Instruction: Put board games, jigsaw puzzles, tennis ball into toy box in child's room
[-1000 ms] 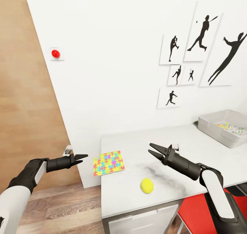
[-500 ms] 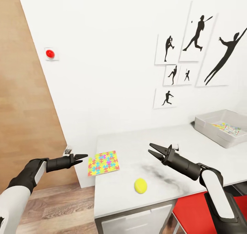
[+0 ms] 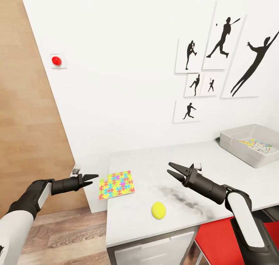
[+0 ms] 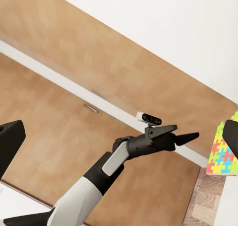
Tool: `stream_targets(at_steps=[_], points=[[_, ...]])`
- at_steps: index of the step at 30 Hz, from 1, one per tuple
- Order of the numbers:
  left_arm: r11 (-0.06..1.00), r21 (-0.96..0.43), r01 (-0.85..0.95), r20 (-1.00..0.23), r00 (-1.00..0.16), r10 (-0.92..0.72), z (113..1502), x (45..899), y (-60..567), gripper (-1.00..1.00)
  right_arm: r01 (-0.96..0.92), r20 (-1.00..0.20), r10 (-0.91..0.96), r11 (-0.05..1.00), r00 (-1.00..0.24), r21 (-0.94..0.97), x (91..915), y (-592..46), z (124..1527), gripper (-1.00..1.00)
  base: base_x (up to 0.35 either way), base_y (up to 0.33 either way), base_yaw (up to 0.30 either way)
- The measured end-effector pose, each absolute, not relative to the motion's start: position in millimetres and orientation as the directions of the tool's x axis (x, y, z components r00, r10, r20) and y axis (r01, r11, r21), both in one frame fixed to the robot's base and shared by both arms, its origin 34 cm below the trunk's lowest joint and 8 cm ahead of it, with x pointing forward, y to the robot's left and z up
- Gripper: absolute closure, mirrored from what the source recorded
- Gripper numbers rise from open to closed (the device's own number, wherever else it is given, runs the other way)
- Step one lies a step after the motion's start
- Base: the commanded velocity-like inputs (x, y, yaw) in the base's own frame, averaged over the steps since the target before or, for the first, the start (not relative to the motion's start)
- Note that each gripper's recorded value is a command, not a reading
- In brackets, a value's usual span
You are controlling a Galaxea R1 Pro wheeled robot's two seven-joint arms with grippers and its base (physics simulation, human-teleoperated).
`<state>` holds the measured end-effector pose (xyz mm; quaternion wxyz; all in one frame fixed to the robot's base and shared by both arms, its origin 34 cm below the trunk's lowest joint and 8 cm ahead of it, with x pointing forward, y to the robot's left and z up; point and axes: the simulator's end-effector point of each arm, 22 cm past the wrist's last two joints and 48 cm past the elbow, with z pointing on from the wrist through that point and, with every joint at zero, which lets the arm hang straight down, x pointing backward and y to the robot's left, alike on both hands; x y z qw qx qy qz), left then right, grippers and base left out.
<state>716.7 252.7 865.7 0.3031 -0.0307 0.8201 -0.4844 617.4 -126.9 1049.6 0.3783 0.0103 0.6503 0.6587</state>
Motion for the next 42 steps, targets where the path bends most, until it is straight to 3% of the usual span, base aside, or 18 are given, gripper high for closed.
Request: stream_targets(at_steps=[42], points=[[0.508, -0.840, 0.193, -0.409, -0.840, -0.358, 827, 711, 252, -1.00, -0.486, -0.479, 0.510, 0.131, -0.714, 0.864, 616, -126, 1013, -1.00, 0.000, 0.000, 0.000]])
